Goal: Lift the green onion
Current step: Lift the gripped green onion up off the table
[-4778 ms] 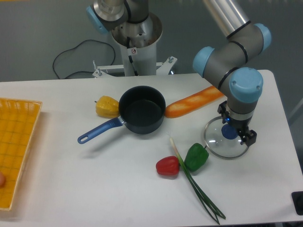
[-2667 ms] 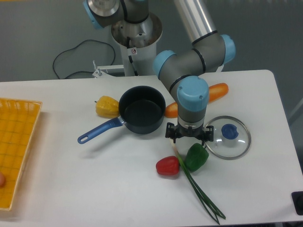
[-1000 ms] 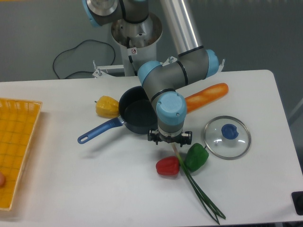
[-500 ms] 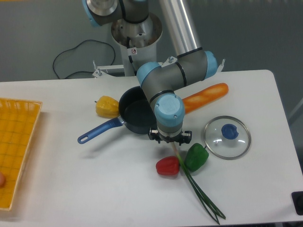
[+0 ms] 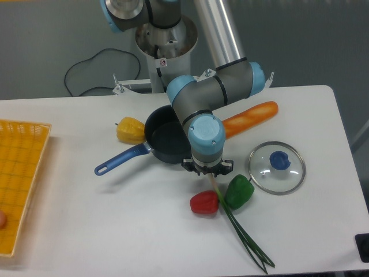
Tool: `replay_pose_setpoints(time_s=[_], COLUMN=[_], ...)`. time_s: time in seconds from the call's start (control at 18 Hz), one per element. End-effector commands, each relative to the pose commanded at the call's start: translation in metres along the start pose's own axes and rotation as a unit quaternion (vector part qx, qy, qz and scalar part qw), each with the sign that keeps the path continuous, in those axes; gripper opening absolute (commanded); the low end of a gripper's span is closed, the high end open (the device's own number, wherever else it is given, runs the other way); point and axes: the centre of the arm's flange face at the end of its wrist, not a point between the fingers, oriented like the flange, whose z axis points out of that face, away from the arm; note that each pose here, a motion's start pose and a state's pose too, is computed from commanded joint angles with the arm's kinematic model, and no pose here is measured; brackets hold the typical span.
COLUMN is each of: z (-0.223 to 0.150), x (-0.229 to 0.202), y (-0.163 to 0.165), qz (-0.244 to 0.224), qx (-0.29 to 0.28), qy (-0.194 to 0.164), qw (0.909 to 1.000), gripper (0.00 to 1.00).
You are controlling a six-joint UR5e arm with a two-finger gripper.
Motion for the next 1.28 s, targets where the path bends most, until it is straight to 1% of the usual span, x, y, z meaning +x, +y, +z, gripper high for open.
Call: replay_pose_setpoints(time_s=[0.06, 0.22, 0.67, 0.78, 1.06, 1.17, 1.28], z=[-0.001, -0.004, -0.019, -0.026, -0.07, -0.083, -0.099], x=[0.0, 0.0, -0.011, -0.02, -0.039, -0.041, -0.041], y=[0.0, 0.0, -0.001, 0.0, -0.009, -0.008, -0.003], qz=[-0.001, 0.0, -0.003, -0.009, -0.01, 0.002, 0.033], qx=[0.001, -0.005, -0.004, -0.001, -0.006, -0.012, -0.003], qy=[0.0, 0.003, 0.003, 0.003, 0.009, 0.013, 0.009], qw=[1.0, 1.0, 1.0, 1.0, 0.9999, 0.9998, 0.9994], gripper=[0.19, 0.14, 0.13, 0.13, 0.13, 0.13, 0.13])
